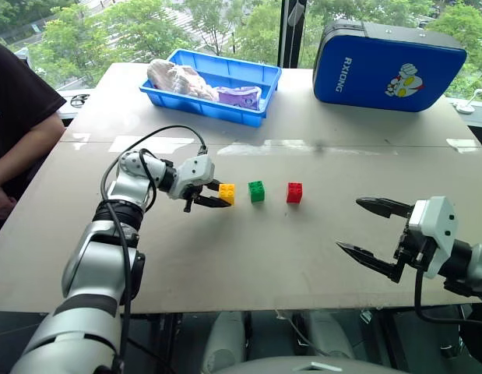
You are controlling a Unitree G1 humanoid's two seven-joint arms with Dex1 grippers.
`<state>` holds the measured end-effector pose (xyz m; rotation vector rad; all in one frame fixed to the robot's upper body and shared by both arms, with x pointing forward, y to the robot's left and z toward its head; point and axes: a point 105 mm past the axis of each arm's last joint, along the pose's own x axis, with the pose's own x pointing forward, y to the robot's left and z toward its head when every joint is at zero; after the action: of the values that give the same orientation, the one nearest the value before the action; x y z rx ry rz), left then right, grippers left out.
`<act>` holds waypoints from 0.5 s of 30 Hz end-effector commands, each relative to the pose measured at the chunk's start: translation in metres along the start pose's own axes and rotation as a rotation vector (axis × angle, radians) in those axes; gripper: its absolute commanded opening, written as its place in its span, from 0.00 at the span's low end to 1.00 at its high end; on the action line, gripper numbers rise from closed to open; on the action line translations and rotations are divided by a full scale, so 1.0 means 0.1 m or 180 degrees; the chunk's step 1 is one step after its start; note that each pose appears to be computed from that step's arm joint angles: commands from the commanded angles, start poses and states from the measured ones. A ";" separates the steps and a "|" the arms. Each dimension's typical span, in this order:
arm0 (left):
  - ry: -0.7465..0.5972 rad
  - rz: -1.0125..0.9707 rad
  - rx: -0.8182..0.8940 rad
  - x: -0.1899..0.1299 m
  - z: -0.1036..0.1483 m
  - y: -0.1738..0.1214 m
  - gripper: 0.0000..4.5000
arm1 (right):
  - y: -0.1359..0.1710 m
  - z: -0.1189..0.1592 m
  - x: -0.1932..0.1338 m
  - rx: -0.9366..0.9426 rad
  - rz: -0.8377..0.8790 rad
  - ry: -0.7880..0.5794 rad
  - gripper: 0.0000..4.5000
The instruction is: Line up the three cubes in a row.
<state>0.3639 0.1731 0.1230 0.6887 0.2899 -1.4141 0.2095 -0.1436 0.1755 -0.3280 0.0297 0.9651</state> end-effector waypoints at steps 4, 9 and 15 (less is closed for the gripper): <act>0.0021 0.0120 0.0053 -0.05 0.02 0.07 0.28 | 0.01 0.13 -0.04 -0.0151 -0.0035 -0.0052 1.00; 0.0028 0.0139 0.0001 -0.07 0.00 0.07 0.28 | 0.01 0.12 -0.05 -0.0144 -0.0056 -0.0041 1.00; 0.0096 0.0220 -0.0043 -0.11 -0.05 0.09 0.28 | 0.02 0.12 -0.06 -0.0132 -0.0062 -0.0037 1.00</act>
<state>0.3667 0.1813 0.1140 0.6765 0.3409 -1.3694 0.2061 -0.1451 0.1793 -0.3314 0.0259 0.9478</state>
